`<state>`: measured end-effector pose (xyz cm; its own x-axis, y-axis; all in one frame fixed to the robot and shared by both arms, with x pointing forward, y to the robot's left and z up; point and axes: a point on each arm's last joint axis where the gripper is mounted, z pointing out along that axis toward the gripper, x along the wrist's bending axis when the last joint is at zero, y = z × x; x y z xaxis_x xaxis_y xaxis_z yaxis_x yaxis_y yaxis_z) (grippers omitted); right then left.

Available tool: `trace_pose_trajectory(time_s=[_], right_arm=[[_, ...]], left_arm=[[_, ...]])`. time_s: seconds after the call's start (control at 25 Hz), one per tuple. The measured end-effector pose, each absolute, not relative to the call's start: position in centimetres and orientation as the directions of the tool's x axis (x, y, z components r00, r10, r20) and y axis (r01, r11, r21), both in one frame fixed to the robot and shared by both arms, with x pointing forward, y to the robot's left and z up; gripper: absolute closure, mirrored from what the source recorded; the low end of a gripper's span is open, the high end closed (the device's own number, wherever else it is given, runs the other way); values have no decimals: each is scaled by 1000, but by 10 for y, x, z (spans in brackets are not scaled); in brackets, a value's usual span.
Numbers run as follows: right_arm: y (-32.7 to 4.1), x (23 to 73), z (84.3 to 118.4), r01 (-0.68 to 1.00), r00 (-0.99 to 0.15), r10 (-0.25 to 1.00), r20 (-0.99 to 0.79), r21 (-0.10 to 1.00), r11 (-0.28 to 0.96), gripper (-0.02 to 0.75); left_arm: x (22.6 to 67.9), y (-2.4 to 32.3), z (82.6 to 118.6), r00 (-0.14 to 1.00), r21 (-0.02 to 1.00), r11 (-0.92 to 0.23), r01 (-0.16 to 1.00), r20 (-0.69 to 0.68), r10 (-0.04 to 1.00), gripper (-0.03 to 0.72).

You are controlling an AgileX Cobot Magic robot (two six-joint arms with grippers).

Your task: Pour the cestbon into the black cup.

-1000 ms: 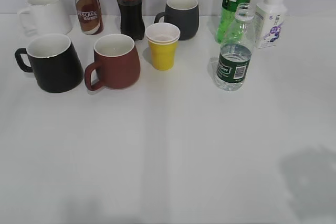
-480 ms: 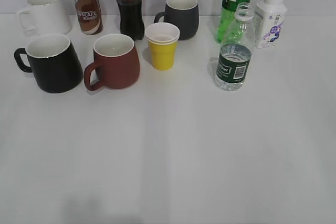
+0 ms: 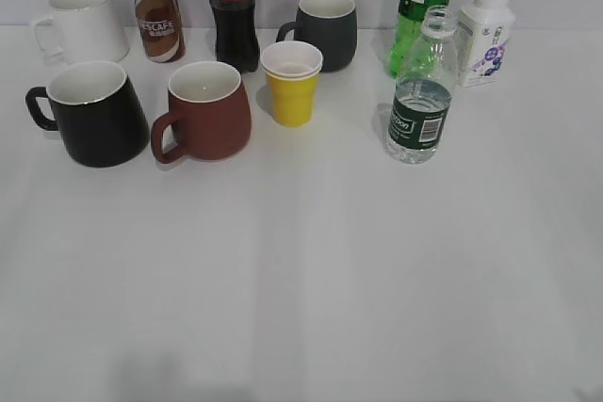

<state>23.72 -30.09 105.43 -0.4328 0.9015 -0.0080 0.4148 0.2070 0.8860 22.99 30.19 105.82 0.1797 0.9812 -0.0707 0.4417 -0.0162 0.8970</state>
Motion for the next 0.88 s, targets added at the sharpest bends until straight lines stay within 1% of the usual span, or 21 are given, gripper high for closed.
trace_pose_trajectory(time_s=[0.16,0.32,0.4,0.56,0.64,0.72,0.88], right_arm=[[-301,238,1055,406,-433,901,-9,891,204,145],[-300,238,1055,409,-419,908,-7,891,196,145],[-300,238,1055,419,-368,930,-7,892,173,145],[-301,235,1055,428,-190,982,-7,899,89,145],[-301,233,1055,423,-133,991,-7,904,63,145],[-301,233,1055,422,-108,994,-8,905,53,146],[-300,233,1055,421,-106,994,-4,906,49,145]], left_arm=[[230,302,1058,180,897,-16,442,-71,981,109],[230,302,1058,180,897,-16,441,-71,981,130],[230,302,1058,160,897,-7,441,-71,985,144],[230,301,1058,74,897,31,440,-70,995,174],[230,301,1058,47,898,43,439,-70,996,187],[230,300,1058,32,898,49,437,-70,997,200],[230,300,1059,27,899,50,435,-69,997,221]])
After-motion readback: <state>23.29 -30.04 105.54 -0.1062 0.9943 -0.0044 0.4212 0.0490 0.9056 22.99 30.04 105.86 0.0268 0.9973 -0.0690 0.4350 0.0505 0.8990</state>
